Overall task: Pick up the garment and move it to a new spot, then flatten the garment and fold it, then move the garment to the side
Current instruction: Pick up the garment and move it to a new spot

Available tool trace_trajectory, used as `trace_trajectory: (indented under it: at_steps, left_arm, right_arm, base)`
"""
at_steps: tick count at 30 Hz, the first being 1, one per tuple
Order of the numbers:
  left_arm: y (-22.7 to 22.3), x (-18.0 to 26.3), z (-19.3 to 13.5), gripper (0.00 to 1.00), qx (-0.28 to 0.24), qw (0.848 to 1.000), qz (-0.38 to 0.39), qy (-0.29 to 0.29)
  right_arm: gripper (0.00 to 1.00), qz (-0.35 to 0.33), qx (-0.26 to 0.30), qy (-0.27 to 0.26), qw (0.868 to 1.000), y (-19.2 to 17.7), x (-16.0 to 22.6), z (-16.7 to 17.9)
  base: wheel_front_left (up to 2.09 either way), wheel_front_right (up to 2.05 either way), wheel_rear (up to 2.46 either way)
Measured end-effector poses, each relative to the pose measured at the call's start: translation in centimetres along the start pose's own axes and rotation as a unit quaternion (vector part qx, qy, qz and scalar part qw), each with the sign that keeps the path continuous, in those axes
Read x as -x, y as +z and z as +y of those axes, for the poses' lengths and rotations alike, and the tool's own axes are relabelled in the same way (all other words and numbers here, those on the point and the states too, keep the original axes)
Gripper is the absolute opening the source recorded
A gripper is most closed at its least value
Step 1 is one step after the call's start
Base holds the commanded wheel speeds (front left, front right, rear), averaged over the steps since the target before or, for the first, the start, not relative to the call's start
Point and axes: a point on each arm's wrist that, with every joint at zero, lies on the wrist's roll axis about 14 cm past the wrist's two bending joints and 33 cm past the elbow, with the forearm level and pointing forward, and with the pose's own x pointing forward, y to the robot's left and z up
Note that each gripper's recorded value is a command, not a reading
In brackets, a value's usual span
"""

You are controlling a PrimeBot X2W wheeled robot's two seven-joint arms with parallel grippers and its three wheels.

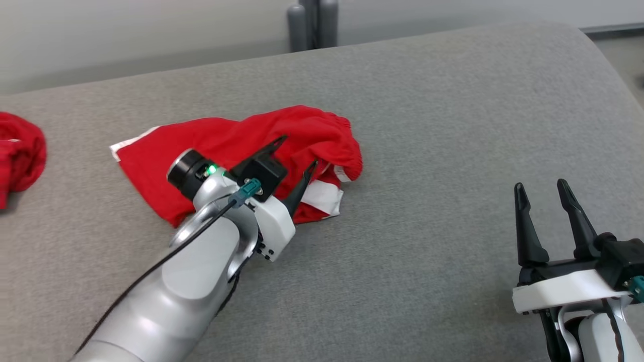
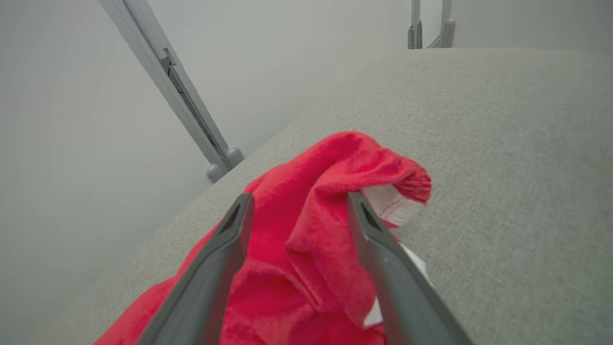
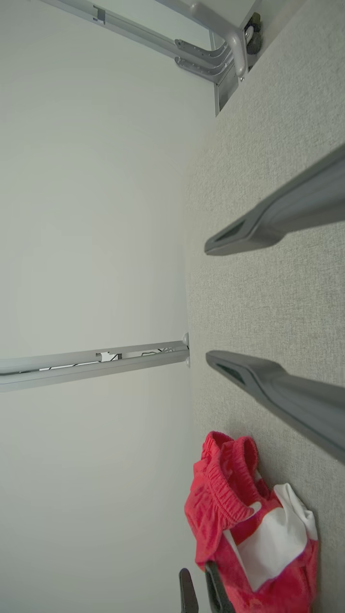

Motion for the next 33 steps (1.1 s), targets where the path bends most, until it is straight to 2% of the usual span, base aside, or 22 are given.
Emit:
trace_trajectory:
  at_steps: [5, 10, 14, 19, 26, 33]
  left_arm:
    - [-0.1, 2.7, 2.1, 1.00, 0.059, 0.995, -0.015, 0.074]
    - [1.0, 6.1, 4.5, 1.00, 0.088, 0.983, -0.051, 0.153]
    - [0.8, 9.4, 5.7, 1.00, 0.115, 0.968, -0.069, 0.211]
    - [0.8, 13.9, 7.5, 1.00, 0.143, 0.942, -0.094, 0.290]
    - [-1.4, 18.8, 7.7, 1.00, 0.157, 0.920, -0.082, 0.351]
    - [-2.5, 21.3, 7.5, 1.00, 0.166, 0.908, -0.077, 0.378]
  right_arm:
    - [1.00, -0.005, -0.007, 0.020, 1.000, 0.2, -0.4, 1.4]
    - [1.00, -0.015, -0.004, 0.036, 0.999, 0.7, -0.6, 2.5]
    - [1.00, -0.023, -0.004, 0.052, 0.998, 1.2, -1.0, 3.7]
    - [1.00, -0.029, -0.007, 0.067, 0.997, 1.7, -0.6, 4.7]
    - [1.00, -0.029, -0.010, 0.077, 0.997, 1.8, 0.2, 5.4]
    - [1.00, -0.023, -0.013, 0.082, 0.996, 1.5, 1.0, 5.7]
  base:
    - [0.00, 0.00, 0.00]
    - [0.00, 0.00, 0.00]
    - [0.00, 0.00, 0.00]
    - [0.00, 0.00, 0.00]
    - [0.00, 0.00, 0.00]
    - [0.00, 0.00, 0.00]
